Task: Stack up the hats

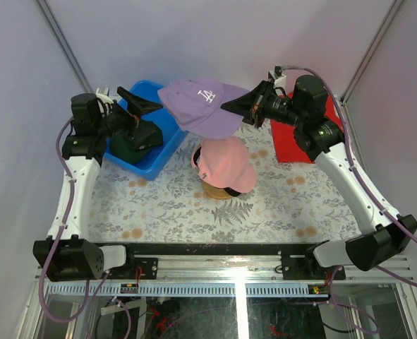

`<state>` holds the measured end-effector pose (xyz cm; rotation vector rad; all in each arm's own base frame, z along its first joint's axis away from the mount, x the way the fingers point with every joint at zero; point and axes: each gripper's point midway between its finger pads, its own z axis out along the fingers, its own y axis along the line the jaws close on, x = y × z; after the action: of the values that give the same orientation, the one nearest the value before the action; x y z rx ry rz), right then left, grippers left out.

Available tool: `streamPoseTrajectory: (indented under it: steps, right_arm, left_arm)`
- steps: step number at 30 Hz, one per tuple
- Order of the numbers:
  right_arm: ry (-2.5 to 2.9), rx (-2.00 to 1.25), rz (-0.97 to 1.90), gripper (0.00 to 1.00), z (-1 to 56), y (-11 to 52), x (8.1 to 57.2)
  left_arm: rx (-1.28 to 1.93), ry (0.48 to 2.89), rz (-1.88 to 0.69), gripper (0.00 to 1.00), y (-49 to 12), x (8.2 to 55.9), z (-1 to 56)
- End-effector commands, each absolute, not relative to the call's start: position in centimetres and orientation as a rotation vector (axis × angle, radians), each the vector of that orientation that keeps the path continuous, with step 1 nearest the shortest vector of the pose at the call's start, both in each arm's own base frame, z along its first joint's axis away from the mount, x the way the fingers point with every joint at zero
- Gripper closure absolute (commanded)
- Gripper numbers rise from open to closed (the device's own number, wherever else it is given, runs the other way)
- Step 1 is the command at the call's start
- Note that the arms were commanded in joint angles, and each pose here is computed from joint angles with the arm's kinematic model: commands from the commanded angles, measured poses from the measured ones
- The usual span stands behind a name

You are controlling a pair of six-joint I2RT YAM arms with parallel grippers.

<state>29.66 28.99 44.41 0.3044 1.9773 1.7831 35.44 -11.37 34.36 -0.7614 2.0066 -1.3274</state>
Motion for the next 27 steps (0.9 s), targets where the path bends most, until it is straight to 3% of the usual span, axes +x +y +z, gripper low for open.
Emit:
streamPoseTrajectory:
  steps: [1,11,27]
  right_arm:
    - [1.76,0.1,2.004,1.0,51.9,28.7,26.1]
    - [1.774,0.166,2.003,1.0,50.4,29.3,27.9]
    - [1.9,0.297,1.919,1.0,47.2,29.3,29.2]
  left_arm:
    - [-0.565,1.8,-1.479,0.0,-12.7,33.2,42.6]
    - [-0.491,1.729,-1.53,0.0,-13.2,30.3,44.9]
    - [-0.134,1.565,-1.266,0.0,-13.6,27.6,49.5]
